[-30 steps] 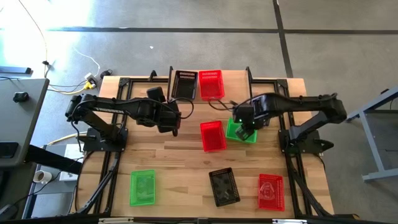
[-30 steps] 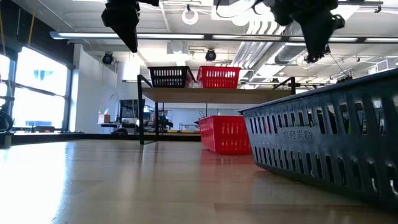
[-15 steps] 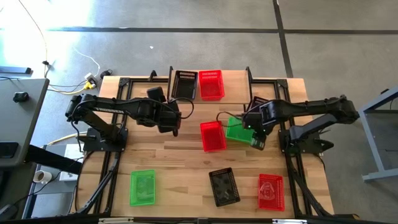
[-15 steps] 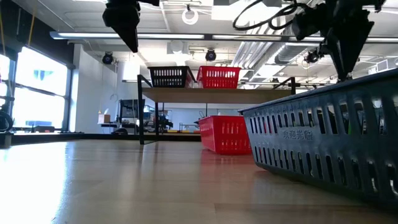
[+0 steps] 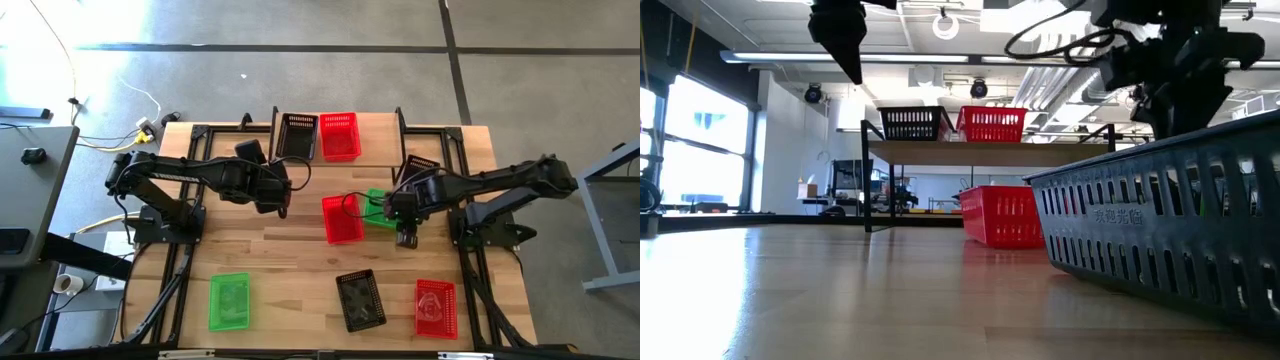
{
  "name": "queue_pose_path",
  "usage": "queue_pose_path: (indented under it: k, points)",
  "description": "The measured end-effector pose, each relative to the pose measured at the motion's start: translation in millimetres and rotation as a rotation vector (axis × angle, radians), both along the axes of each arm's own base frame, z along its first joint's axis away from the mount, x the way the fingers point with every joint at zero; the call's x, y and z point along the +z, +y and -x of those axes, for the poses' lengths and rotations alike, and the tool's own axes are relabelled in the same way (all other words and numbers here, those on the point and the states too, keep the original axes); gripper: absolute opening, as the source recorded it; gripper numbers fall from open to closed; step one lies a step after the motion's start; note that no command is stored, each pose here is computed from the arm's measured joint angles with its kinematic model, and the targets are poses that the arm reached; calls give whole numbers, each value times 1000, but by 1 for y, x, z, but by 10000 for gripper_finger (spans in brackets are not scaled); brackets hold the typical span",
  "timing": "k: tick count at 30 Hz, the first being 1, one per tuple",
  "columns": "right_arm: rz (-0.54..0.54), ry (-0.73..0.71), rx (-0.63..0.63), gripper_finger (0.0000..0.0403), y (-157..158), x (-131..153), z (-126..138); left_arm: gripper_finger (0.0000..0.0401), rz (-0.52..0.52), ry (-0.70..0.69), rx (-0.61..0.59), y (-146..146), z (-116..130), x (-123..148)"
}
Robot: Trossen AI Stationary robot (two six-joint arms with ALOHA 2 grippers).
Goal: Stack baskets on shelf by color
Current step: Put the stacked green bins on the shelf
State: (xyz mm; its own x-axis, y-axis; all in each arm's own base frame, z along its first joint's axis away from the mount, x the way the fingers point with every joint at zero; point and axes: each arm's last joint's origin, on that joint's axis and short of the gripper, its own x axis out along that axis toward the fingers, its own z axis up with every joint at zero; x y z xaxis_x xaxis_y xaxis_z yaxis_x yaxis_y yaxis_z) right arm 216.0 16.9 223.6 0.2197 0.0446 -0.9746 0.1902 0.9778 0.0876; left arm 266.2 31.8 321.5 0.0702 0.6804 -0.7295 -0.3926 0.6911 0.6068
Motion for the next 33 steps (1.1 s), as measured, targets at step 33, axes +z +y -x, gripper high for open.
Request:
queue_pose_path:
  k: [33]
  points:
    - [-48,7,-169,5,0,-36,8,195,-1,11,-13,0,0,0]
